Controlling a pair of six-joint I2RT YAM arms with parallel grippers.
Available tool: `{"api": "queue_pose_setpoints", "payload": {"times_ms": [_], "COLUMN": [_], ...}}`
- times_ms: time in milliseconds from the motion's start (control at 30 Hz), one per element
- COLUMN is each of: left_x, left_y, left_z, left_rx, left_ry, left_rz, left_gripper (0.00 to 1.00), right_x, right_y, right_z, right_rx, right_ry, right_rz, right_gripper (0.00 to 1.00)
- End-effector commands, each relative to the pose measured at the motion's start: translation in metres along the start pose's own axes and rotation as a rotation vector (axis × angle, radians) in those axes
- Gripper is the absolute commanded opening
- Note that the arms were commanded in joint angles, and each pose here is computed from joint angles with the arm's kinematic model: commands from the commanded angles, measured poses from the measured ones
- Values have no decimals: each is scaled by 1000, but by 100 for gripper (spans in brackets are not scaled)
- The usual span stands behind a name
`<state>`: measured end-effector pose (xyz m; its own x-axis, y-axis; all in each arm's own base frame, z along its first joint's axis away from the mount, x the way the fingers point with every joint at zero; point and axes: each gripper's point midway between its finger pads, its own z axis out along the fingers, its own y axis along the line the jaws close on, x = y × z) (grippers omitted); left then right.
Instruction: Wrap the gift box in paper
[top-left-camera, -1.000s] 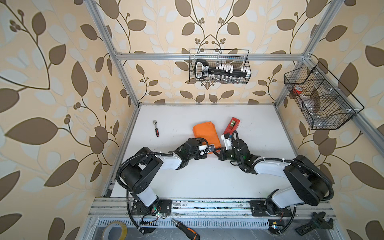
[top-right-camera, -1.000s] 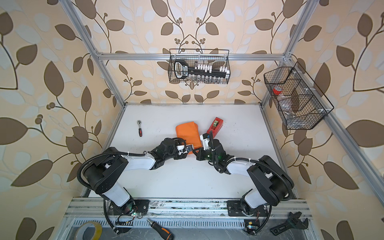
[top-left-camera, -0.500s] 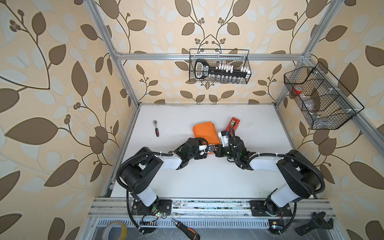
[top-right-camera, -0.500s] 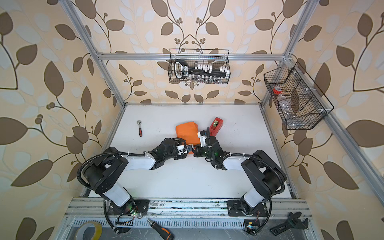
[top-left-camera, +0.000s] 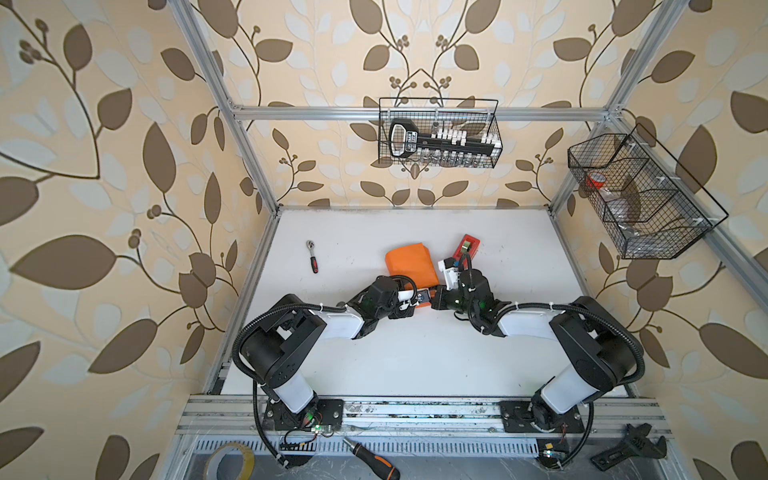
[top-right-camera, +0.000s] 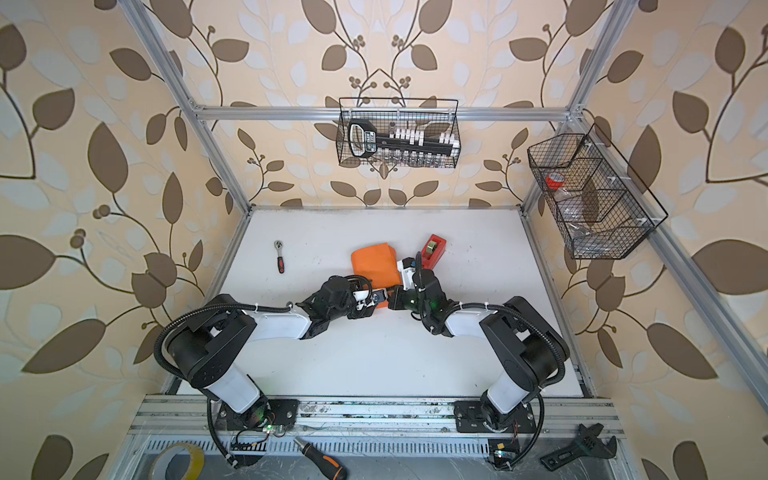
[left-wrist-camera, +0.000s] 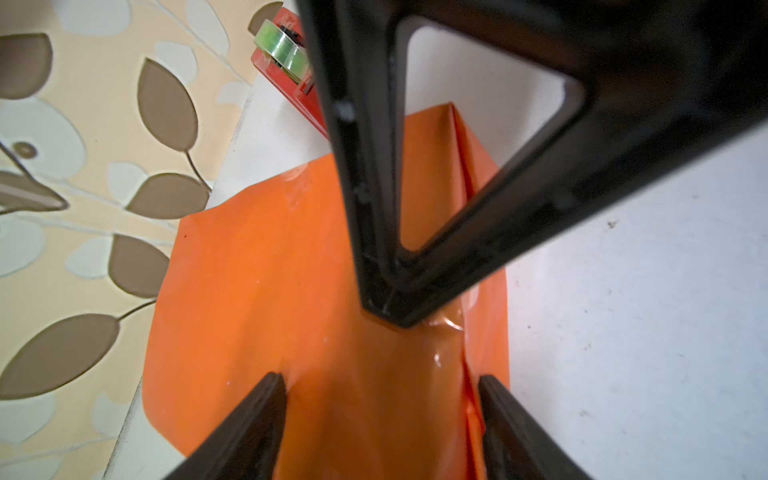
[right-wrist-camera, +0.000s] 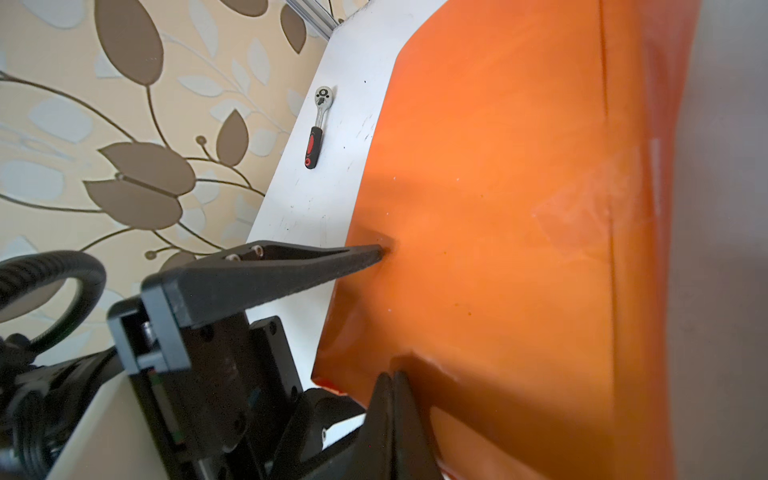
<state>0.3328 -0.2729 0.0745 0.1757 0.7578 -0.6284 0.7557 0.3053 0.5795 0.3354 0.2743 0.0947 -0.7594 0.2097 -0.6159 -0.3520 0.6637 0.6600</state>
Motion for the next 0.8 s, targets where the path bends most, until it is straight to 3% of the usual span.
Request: {"api": "queue_pose_setpoints", "payload": {"times_ms": [0,167,367,767], "left_x": [36,36,35,34], "left_y": [-29,-29,-28,-27], "left_z": [3,3,3,2], "left_rx": [114,111,109,108], "left_ry": [121,123,122,120], "left_rz": [-3,-3,-3,-8], "left_gripper": [72,72,72,72], "right_x": [-13,-27,-2,24], "right_y": [-3,1,6,-3], "right_z": [1,-18,-34,-9], "right_rx": [0,-5,-45,-25], "right_ry": [-18,-45,-21,38], "right_rz": [14,-1,-9,-14], "right_gripper": [3,4,5,4]}}
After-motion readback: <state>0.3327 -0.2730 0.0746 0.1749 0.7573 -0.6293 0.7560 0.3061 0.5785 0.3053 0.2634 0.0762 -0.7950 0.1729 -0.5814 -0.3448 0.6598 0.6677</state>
